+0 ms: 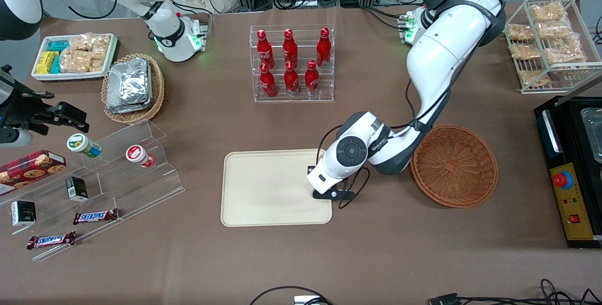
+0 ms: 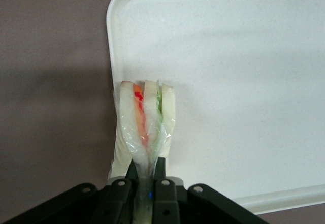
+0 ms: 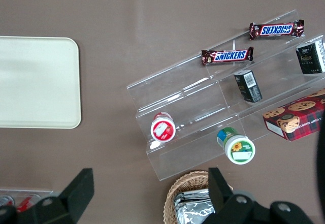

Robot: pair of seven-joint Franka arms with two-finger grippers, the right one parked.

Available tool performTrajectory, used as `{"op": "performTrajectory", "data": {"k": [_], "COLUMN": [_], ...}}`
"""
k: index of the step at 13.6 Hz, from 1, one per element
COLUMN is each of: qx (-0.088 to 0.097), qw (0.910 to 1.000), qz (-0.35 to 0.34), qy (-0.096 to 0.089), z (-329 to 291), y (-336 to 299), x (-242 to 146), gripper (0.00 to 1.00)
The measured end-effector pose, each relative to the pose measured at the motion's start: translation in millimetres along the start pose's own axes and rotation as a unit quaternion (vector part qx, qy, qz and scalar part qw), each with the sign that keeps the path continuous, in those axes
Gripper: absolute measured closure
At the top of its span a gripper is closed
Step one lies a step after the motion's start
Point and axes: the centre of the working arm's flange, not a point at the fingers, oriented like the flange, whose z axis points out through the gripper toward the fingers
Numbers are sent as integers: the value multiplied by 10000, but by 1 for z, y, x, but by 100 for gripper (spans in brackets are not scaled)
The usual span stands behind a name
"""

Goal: Place sandwich from basket to tray
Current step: 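Lower the sandwich onto the tray and open the left gripper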

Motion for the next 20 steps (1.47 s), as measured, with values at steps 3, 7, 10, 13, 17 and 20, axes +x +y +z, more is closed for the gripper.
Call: {"op": "performTrajectory", "data": {"k": [3, 7, 10, 13, 17, 20], "qx": [-104, -279, -346, -359, -419, -355], "qw": [9999, 9993, 9990, 9989, 9982, 9980], "qz": [-6, 29, 30, 18, 0, 30], "qy": [126, 250, 286, 308, 438, 517], "z": [-3, 7, 12, 10, -5, -34], "y": [2, 11, 16, 15, 16, 18], "x": [4, 2, 1, 3, 10, 10], "gripper": [85, 85, 85, 85, 48, 18]}}
